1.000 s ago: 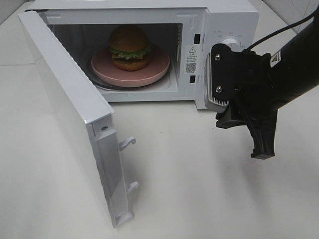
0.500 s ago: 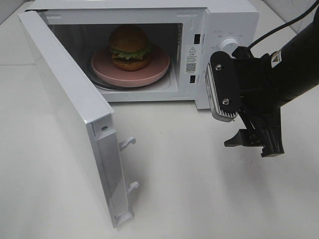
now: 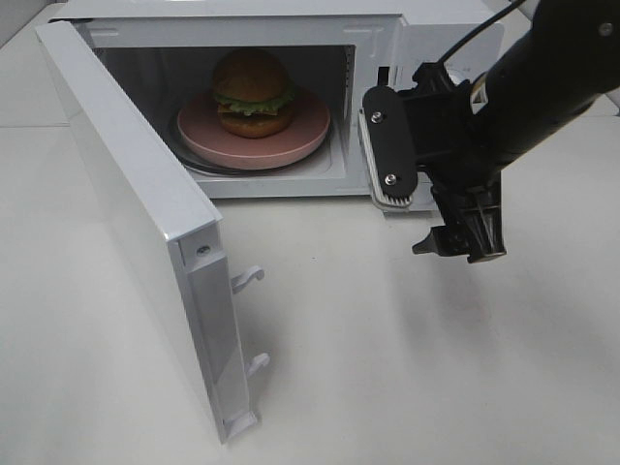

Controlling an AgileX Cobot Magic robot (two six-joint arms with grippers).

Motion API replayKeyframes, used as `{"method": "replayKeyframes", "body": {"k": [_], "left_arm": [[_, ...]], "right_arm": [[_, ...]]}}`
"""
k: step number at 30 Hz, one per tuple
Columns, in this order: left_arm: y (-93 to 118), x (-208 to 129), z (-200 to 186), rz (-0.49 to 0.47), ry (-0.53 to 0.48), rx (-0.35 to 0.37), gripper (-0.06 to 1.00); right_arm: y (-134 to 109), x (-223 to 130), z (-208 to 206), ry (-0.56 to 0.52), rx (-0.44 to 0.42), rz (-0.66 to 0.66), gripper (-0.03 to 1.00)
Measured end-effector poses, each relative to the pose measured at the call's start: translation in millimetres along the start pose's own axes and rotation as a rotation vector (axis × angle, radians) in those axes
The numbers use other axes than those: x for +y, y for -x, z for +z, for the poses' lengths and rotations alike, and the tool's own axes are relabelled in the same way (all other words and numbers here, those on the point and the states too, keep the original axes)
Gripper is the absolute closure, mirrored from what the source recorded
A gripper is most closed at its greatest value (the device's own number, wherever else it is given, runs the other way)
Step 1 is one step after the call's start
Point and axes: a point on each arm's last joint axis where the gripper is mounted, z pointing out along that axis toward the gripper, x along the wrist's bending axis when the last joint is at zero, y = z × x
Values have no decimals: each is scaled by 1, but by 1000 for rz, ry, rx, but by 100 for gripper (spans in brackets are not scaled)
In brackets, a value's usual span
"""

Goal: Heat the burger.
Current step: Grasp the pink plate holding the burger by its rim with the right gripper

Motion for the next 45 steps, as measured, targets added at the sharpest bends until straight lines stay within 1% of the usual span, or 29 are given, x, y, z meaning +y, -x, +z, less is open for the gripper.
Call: {"method": "replayKeyframes", "body": {"k": [4, 5, 7, 8, 10, 11, 13, 17, 25, 29, 37, 45], "left_arm": [[0, 0, 0, 0, 0, 0, -4], [0, 0, 0, 0, 0, 0, -4], [0, 0, 0, 0, 0, 0, -4], [0, 0, 0, 0, 0, 0, -4], [0, 0, 0, 0, 0, 0, -4], [0, 0, 0, 0, 0, 0, -4], [0, 0, 0, 0, 0, 0, -4], [0, 0, 0, 0, 0, 0, -4], [0, 0, 0, 0, 0, 0, -4], [0, 0, 0, 0, 0, 0, -4], [0, 0, 0, 0, 0, 0, -4], [0, 0, 0, 0, 0, 0, -4]], "right_arm": [[9, 7, 10, -1, -3, -25, 0], [14, 14, 16, 1, -8, -49, 0], [18, 18, 19, 5, -13, -50, 0], [24, 23, 24, 11, -23, -44, 0], [28, 26, 27, 14, -27, -38, 0], [33, 30, 34, 19, -36, -39, 1], [36, 32, 38, 20, -38, -41, 1], [47, 43, 53, 40, -68, -53, 2], [60, 51, 82, 45, -74, -55, 2], [64, 53, 90, 51, -86, -56, 3], [69, 58, 120, 49, -72, -50, 4], [71, 61, 141, 48, -65, -50, 5]]}}
